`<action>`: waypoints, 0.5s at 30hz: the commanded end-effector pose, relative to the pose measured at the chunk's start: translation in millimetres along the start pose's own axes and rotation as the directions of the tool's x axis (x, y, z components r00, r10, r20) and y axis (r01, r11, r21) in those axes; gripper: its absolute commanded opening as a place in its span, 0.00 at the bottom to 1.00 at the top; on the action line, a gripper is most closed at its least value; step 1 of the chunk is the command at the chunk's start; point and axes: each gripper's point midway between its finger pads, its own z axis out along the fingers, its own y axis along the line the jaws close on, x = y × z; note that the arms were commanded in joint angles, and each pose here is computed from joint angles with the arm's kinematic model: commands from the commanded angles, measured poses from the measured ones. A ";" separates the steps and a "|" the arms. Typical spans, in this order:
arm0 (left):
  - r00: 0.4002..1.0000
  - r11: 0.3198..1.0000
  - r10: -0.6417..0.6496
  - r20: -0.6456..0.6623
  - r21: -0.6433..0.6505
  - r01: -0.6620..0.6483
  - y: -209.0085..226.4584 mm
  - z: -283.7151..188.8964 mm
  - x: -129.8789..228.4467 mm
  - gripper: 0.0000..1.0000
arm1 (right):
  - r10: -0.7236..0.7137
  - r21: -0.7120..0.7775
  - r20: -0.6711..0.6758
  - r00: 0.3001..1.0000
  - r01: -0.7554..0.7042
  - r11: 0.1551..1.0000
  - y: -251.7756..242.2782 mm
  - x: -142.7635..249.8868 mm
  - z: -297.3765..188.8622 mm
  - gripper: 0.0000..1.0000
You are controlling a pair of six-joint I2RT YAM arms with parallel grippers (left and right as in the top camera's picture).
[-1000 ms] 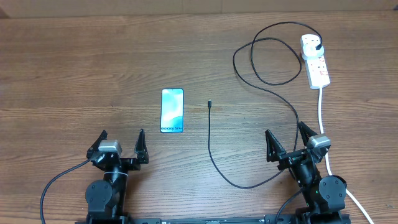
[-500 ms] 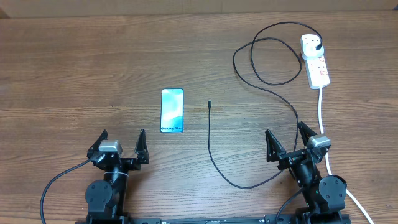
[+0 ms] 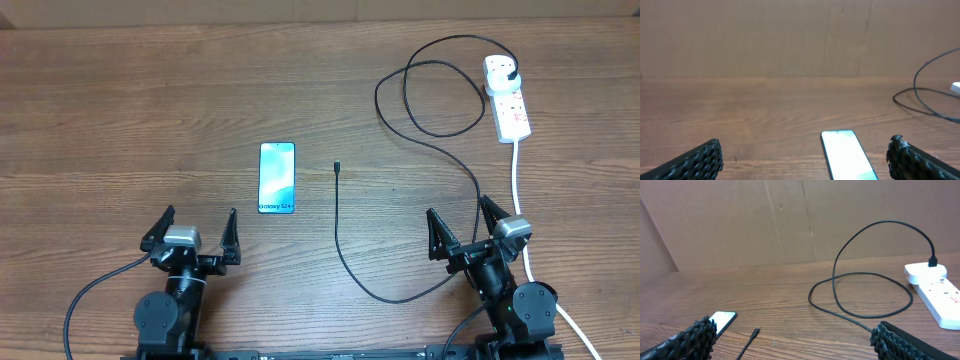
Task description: Plug charger to phone and switch on socket
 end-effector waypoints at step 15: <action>0.998 0.998 0.029 0.049 0.059 -0.032 -12.6 -7.6 -61.0 1.00 | 0.002 -0.005 0.003 1.000 -0.002 1.000 0.6 2.0 0.1 1.00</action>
